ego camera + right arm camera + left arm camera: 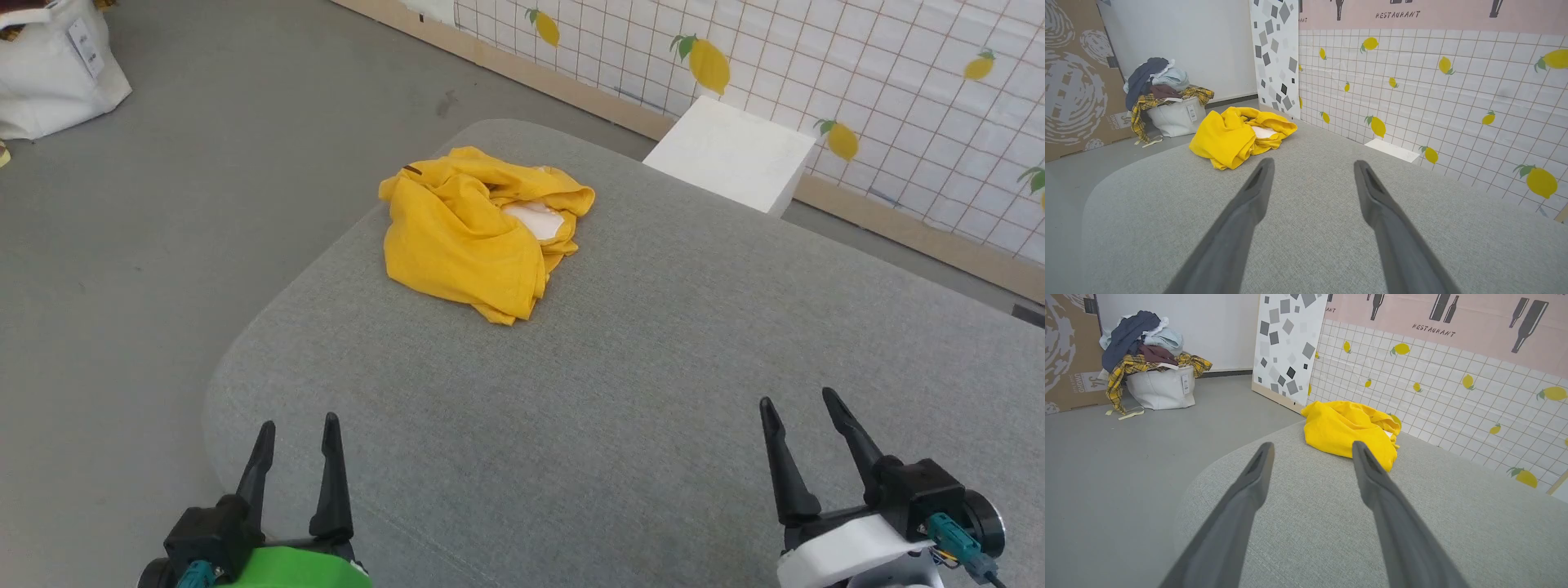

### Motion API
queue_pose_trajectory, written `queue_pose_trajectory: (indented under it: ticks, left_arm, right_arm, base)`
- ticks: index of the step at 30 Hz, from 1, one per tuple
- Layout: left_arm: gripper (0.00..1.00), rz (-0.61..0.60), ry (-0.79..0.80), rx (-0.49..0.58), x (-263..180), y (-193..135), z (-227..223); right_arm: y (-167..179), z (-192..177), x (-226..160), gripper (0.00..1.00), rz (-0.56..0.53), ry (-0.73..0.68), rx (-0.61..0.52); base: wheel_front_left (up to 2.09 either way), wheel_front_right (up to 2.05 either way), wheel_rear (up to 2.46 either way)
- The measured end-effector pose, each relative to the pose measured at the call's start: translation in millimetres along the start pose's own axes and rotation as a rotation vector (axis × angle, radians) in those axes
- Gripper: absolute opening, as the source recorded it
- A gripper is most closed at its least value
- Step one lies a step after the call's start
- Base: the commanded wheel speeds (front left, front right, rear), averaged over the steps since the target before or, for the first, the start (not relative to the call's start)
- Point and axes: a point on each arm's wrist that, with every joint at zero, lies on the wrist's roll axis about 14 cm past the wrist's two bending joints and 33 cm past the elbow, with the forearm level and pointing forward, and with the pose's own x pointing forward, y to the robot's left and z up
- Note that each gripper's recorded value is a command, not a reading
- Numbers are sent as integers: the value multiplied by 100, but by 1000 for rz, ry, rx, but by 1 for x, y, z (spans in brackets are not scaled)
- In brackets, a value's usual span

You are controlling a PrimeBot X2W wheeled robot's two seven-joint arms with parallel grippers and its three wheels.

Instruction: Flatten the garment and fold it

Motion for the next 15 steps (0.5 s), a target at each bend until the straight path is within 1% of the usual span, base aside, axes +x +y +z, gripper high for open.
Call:
queue_pose_trajectory:
  ticks: [4,8,15]
  left_arm:
    - [100,-24,-4,-9,6,-5,1]
    - [100,-96,-60,-4,28,-21,18]
    - [100,-278,-125,106,91,-59,72]
  right_arm:
    - [-4,-2,0,100,-10,3,4]
    - [-8,-3,0,100,-22,3,7]
    - [-24,-1,4,100,-55,-8,-12]
  base:
    - [0,0,0]
    - [0,0,0]
    - [0,0,0]
